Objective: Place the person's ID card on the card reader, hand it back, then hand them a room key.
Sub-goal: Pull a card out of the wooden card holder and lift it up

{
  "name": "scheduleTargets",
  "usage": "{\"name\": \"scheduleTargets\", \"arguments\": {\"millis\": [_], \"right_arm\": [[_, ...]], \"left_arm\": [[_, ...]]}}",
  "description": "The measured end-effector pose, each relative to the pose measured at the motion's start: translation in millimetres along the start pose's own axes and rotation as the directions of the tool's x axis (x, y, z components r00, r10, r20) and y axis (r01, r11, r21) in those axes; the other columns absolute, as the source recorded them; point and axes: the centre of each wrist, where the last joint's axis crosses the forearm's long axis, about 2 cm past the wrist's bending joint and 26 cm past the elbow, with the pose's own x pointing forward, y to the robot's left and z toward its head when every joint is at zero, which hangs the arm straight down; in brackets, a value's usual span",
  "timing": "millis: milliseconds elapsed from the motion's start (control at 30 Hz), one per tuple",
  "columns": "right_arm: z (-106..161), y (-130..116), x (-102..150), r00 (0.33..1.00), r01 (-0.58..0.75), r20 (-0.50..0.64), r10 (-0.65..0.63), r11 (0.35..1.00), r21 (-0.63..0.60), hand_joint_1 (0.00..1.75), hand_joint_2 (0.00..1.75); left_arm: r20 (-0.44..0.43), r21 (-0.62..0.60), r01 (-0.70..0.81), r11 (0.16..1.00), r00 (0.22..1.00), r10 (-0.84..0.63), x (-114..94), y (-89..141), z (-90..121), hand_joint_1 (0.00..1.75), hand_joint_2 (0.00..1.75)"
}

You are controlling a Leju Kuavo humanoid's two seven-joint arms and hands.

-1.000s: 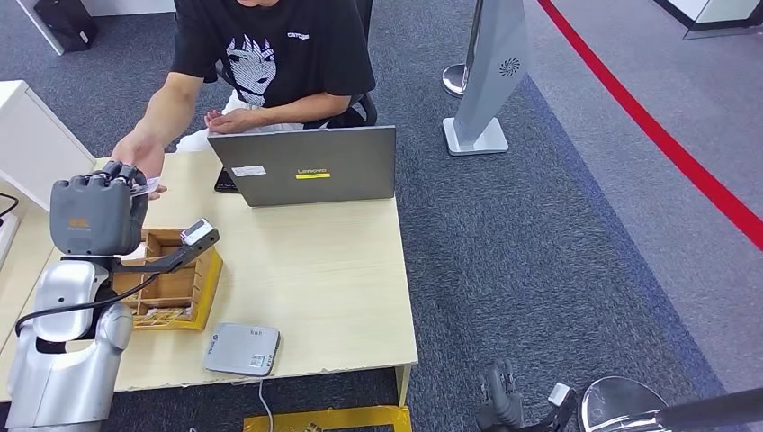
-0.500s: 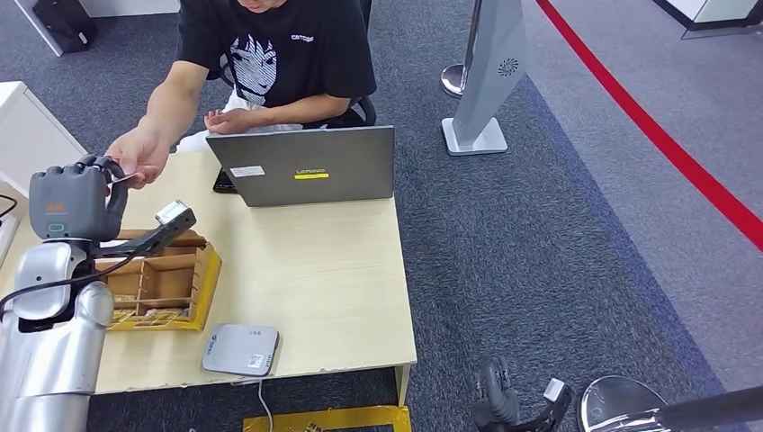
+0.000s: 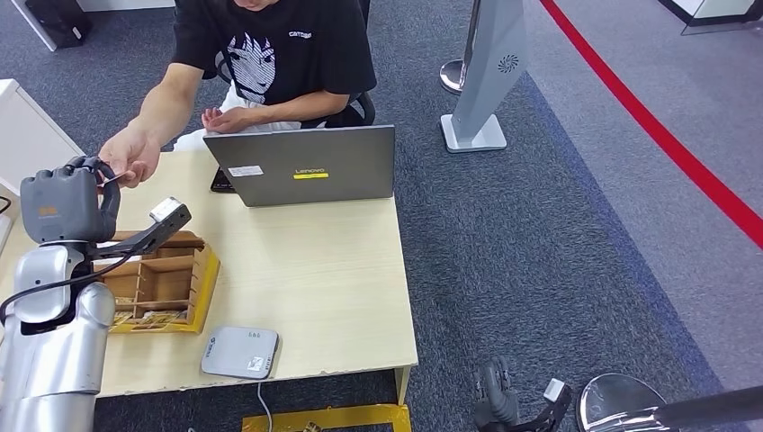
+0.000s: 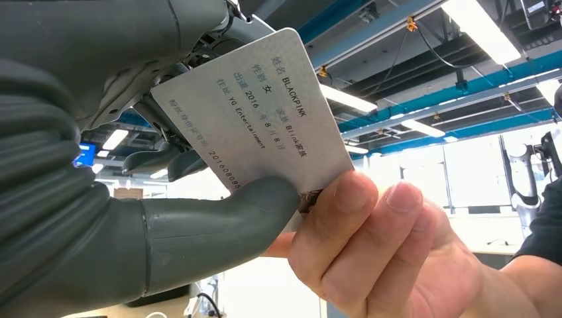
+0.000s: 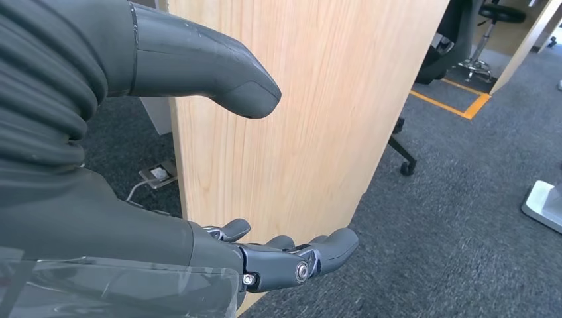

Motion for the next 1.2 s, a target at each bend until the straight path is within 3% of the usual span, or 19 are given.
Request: {"name": "scheduleTargets", "arguments": {"millis": [467, 600, 867, 1067, 1200], "right_arm": [[0, 0, 0, 1.000, 0.000, 0.000, 0.000, 1.000, 0.000, 0.00, 1.75], [0, 0, 0, 1.000, 0.003, 0.001, -0.003, 1.000, -0.002, 0.00, 1.75], [1, -1, 0, 1.000, 0.023, 0.012, -0.023, 1.000, -0.013, 0.00, 1.75], [7, -10, -1, 0.997, 0.064, 0.045, -0.062, 0.997, -0.041, 0.00, 1.75], [8, -13, 0, 0.996, 0.073, 0.054, -0.070, 0.996, -0.047, 0.00, 1.75]], "left_arm": [[-0.006, 0.001, -0.007, 1.000, 1.000, 0.007, 1, 0, 0, 1.75, 1.75], [-0.006, 0.007, -0.003, 1.000, 1.000, 0.003, 1, 0, 0, 0.00, 1.75], [-0.002, 0.079, -0.019, 0.997, 1.000, 0.019, -2, 11, 16, 0.00, 1.75], [0.088, 0.169, -0.084, 0.982, 0.994, 0.070, 7, 25, 66, 0.00, 1.75], [0.098, 0.199, -0.090, 0.976, 0.993, 0.071, 13, 36, 84, 0.00, 1.75]]}}
